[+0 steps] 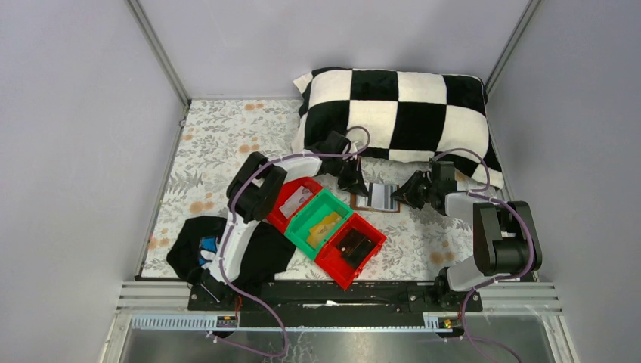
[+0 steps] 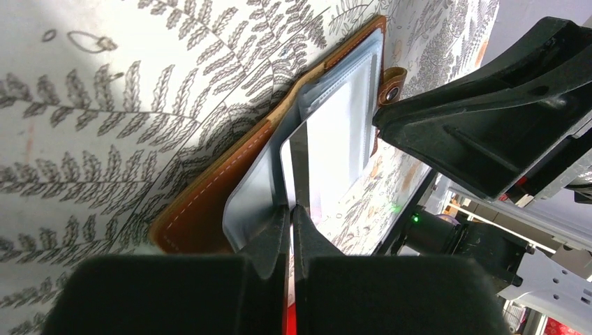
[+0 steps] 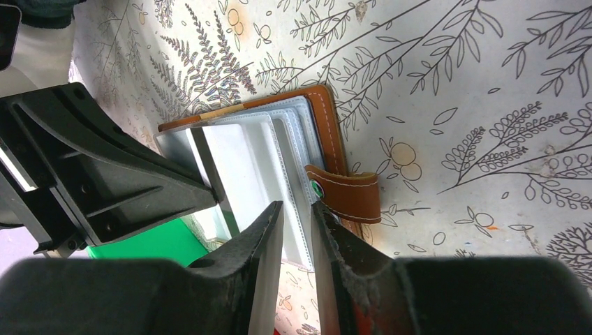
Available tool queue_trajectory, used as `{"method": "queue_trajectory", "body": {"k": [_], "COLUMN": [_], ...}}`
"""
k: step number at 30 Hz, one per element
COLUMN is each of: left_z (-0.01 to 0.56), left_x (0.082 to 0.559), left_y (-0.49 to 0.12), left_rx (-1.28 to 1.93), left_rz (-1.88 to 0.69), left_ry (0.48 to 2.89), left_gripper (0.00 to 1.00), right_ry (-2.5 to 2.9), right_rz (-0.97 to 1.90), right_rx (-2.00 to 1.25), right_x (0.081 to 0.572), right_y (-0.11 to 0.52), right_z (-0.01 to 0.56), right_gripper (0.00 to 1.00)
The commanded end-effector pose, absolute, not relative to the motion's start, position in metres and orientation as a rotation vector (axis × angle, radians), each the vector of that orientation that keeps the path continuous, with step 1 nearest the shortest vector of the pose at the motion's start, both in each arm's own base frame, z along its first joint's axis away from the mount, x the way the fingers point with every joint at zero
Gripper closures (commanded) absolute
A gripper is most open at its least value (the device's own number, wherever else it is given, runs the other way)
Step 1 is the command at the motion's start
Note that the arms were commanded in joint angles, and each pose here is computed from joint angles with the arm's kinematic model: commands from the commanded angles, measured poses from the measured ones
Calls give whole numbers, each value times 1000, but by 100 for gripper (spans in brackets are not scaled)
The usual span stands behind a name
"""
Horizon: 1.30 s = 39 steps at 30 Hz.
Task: Take the credit cards out of the card holder
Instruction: Remove the credit card from the card holder.
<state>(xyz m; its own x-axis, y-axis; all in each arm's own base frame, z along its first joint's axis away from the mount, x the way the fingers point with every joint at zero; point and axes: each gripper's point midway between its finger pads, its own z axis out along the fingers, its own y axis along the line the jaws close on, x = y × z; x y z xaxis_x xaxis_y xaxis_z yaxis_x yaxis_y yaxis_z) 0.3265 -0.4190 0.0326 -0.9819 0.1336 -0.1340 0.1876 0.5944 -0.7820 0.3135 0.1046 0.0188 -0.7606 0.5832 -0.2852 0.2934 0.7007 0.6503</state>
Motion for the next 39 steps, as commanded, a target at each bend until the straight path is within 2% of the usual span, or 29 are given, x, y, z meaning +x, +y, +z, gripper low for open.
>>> {"method": "queue_trajectory", "body": {"k": [1,20,31,39], "left_z": [44,94,114,158], "left_x": [345,350,348,351], "left_y": [-402,-406,-406,-395], "left_rx": [238,294,408,478], "left_rz": [-1271,-1317,-1248,-1097], "left_ry": [2700,2582,2560,2503], "left_gripper": [100,100,100,100], "right_ry": [2558,2480,2455,2436], "right_rz": [578,618,632,628], "right_rx": [754,716,695,672], "right_x": [286,298,305,311], "right_y": [78,79,80,79], "right_z": [-15,17,29,44], "right_gripper": [70,69,69,69]}}
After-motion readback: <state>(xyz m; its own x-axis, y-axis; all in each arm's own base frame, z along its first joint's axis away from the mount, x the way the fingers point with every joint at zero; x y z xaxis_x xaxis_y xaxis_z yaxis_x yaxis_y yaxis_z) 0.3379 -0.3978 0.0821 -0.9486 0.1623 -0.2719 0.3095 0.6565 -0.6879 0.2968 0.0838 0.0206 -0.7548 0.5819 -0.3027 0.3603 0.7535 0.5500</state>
